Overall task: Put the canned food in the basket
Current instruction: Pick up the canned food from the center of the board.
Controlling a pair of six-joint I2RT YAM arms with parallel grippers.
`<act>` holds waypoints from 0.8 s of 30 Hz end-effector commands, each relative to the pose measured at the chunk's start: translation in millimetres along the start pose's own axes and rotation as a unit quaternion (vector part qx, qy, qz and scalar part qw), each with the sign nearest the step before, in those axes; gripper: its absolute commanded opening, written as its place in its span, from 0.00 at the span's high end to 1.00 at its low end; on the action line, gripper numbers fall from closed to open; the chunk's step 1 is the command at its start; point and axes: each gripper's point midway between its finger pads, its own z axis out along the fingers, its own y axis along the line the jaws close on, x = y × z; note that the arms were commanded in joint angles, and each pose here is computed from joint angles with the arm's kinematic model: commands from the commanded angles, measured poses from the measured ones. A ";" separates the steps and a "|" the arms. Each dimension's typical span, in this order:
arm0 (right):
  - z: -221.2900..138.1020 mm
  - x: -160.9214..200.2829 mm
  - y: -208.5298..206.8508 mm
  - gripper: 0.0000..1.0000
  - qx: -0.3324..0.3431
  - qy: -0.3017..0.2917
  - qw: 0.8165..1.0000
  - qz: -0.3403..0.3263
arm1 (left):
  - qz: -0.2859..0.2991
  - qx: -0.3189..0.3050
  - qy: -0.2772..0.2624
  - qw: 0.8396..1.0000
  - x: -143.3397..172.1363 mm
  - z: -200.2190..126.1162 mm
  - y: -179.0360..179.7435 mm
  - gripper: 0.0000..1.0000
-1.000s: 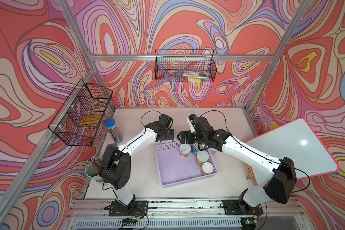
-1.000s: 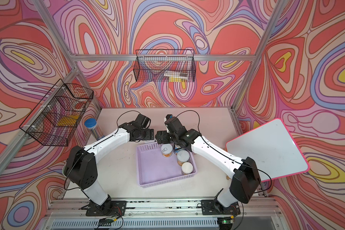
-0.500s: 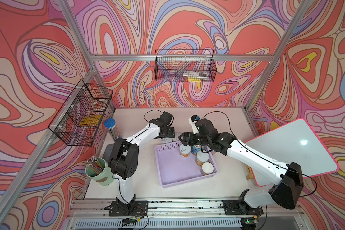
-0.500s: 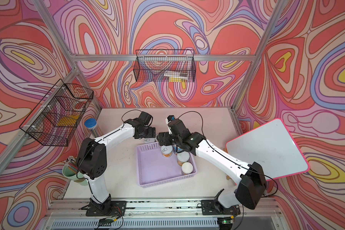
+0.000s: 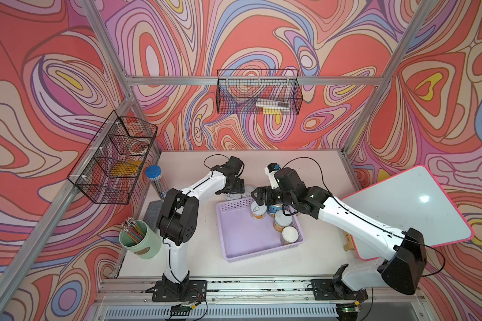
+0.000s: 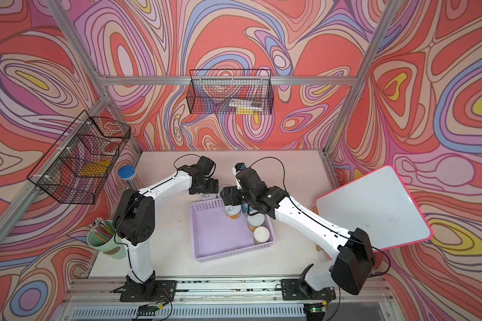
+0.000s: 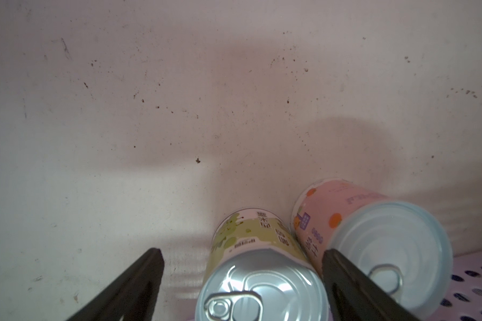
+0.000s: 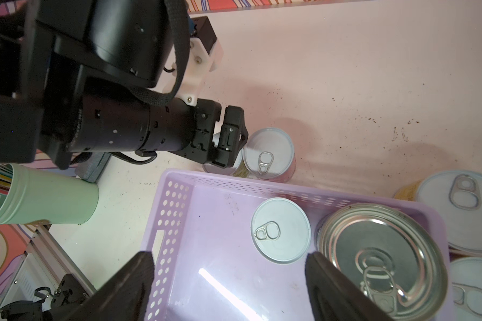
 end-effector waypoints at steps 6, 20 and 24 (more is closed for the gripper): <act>-5.6 2.8 3.9 0.14 -0.009 -0.004 1.000 0.000 | 0.003 -0.023 0.017 1.000 4.2 8.4 11.8 0.06; -1.6 6.1 4.5 0.14 -0.012 0.003 1.000 0.001 | -0.012 -0.009 -0.002 1.000 -8.9 -0.6 12.2 0.07; -1.9 8.1 3.0 0.14 -0.010 0.004 1.000 0.001 | -0.009 -0.012 0.009 1.000 -5.3 7.4 11.7 0.06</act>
